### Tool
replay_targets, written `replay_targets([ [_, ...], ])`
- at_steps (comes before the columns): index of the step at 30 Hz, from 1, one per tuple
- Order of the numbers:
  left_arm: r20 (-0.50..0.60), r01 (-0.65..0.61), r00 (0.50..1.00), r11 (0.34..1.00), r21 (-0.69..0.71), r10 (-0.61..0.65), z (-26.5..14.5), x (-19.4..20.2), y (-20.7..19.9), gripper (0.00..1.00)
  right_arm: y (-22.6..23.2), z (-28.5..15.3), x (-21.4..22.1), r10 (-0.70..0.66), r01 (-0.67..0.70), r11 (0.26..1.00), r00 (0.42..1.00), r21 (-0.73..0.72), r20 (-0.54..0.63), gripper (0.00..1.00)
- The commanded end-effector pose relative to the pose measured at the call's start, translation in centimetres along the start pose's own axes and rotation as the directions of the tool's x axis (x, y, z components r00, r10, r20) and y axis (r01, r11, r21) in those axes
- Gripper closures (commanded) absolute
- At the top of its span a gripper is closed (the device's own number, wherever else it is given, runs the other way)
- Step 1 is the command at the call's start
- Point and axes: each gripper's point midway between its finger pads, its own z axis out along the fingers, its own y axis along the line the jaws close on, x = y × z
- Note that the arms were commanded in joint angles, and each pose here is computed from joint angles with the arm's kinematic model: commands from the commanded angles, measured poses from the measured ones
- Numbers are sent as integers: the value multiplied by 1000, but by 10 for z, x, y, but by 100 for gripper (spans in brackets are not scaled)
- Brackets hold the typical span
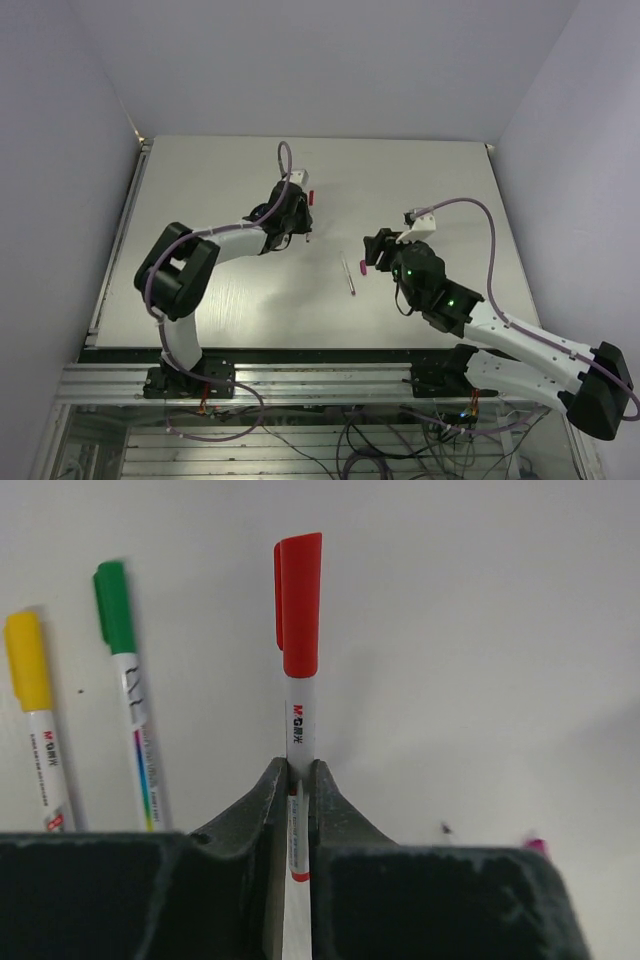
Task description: Insert the pens into the pen caps
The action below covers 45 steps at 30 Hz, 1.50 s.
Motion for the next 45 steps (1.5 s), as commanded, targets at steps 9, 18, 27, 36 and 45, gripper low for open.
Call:
replay_targets([
  [9,-205,-90,977,980,-177,53,22,25,48,73,-13,-4,19,48,-47,998,998,45,-28,47],
  [18,-230,-84,972,977,-195,38,32,33,59,63,-15,-2,29,31,-29,998,998,53,-53,47],
  [27,-169,-36,986,993,-115,16,26,15,40,63,-20,1,41,-1,8,997,996,72,-85,47],
  [36,-93,-5,996,994,106,15,11,-11,-11,61,-17,6,51,-9,16,997,994,69,-110,48],
  [45,-71,-67,994,984,168,80,-16,9,-47,61,-20,15,80,-84,108,990,969,95,-234,52],
])
